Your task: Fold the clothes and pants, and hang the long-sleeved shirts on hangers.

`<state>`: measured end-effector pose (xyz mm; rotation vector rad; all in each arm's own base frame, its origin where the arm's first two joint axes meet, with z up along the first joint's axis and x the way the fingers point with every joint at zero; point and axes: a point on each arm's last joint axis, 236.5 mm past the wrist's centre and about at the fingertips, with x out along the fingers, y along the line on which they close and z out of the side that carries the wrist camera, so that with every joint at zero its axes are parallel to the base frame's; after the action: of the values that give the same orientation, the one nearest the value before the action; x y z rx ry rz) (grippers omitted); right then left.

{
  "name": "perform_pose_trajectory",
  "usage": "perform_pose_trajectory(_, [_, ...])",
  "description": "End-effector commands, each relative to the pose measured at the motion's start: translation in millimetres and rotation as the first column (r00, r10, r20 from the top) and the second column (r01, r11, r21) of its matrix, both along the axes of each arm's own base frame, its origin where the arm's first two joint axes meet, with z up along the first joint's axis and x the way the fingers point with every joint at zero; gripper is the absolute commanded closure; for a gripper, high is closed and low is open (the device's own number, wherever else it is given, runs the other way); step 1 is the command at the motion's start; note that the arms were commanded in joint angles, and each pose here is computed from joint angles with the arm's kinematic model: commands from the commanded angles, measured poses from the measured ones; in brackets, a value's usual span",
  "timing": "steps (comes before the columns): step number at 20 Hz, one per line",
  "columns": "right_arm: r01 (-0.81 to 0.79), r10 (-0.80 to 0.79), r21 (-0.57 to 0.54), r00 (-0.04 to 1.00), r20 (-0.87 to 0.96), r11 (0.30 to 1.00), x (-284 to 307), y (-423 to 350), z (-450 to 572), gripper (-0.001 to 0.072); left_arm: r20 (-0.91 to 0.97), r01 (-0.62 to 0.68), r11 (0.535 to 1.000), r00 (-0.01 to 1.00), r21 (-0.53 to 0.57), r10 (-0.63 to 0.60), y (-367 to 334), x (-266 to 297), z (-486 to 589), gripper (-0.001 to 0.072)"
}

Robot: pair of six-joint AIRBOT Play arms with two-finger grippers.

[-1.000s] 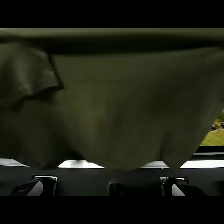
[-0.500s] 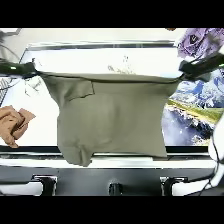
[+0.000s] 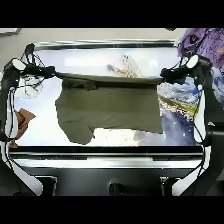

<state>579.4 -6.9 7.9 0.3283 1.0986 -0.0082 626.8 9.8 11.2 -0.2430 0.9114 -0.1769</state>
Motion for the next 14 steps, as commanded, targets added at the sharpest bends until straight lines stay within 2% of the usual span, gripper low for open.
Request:
perform_pose_trajectory(1, [-0.011,0.008,-0.052,0.998,-0.057,0.999,-9.2,0.4,-12.7,0.0687,-0.090,0.029,0.999,0.996,0.028,-0.027,2.9,-14.1,-24.6,0.0690])
perform_pose_trajectory(5, [-0.040,0.026,-0.063,0.977,-0.211,0.997,-41.9,-1.4,-30.2,0.0686,-0.270,0.095,0.994,0.960,0.052,-0.078,4.0,-54.5,-47.5,0.0690])
perform_pose_trajectory(9, [-0.059,0.039,-0.041,0.925,-0.379,0.997,-74.7,1.6,-57.9,0.0686,-0.455,0.142,0.990,0.882,0.004,-0.125,-3.9,-102.2,-76.9,0.0690])
perform_pose_trajectory(14, [-0.070,0.056,-0.012,0.874,-0.484,0.997,-94.5,6.1,-83.3,0.0685,-0.514,0.155,0.988,0.846,-0.017,-0.142,-7.2,-115.9,-90.9,0.0689])
